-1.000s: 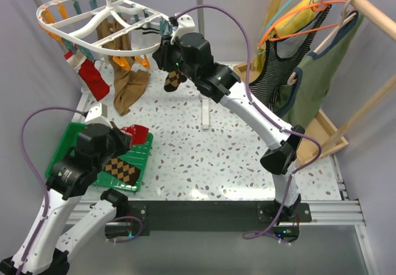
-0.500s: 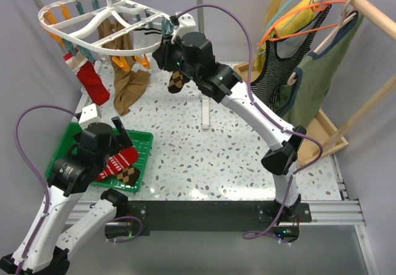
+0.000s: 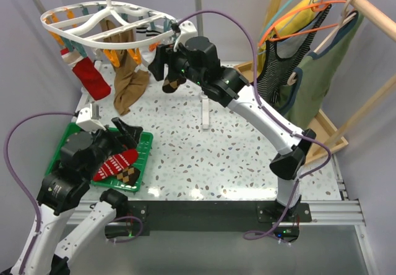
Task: Remove the socks clipped to the hanger
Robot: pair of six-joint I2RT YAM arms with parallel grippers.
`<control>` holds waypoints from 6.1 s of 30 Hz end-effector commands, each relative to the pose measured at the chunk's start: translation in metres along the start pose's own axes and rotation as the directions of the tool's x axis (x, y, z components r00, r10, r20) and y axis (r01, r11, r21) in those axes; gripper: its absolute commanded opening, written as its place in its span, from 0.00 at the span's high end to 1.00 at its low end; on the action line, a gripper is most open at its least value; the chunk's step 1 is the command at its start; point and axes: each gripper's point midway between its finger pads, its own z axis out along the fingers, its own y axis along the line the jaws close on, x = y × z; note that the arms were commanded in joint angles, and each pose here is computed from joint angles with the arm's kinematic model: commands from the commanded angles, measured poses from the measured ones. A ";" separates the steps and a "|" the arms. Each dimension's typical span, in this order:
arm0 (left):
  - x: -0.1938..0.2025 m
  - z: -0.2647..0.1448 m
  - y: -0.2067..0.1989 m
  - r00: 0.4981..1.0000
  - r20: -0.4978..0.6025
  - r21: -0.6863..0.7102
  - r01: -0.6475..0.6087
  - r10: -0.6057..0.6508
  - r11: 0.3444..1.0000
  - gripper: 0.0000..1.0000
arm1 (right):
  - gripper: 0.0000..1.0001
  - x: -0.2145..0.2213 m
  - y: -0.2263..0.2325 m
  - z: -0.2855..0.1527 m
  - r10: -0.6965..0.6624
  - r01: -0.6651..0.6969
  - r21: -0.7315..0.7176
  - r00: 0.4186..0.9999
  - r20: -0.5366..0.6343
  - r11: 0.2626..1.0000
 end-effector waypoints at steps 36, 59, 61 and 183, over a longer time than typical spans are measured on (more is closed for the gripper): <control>0.015 0.086 0.068 0.974 -0.163 -0.382 -0.211 0.159 0.900 0.00 | 0.02 0.145 -0.113 -0.006 -0.041 0.057 0.091 0.983 -0.177 0.994; -0.057 0.136 0.117 0.883 0.087 -0.474 -0.370 0.461 0.799 0.17 | 0.02 0.151 -0.061 -0.054 -0.092 0.091 -0.013 0.978 -0.189 0.996; -0.062 0.141 0.123 0.878 0.087 -0.493 -0.372 0.470 0.786 0.21 | 0.02 0.148 -0.060 -0.058 -0.096 0.094 -0.018 0.978 -0.188 0.995; -0.233 0.062 0.015 0.948 0.315 0.184 -0.118 0.055 0.976 0.38 | 1.00 0.152 0.050 -0.023 -0.137 0.052 -0.485 0.981 -0.141 0.873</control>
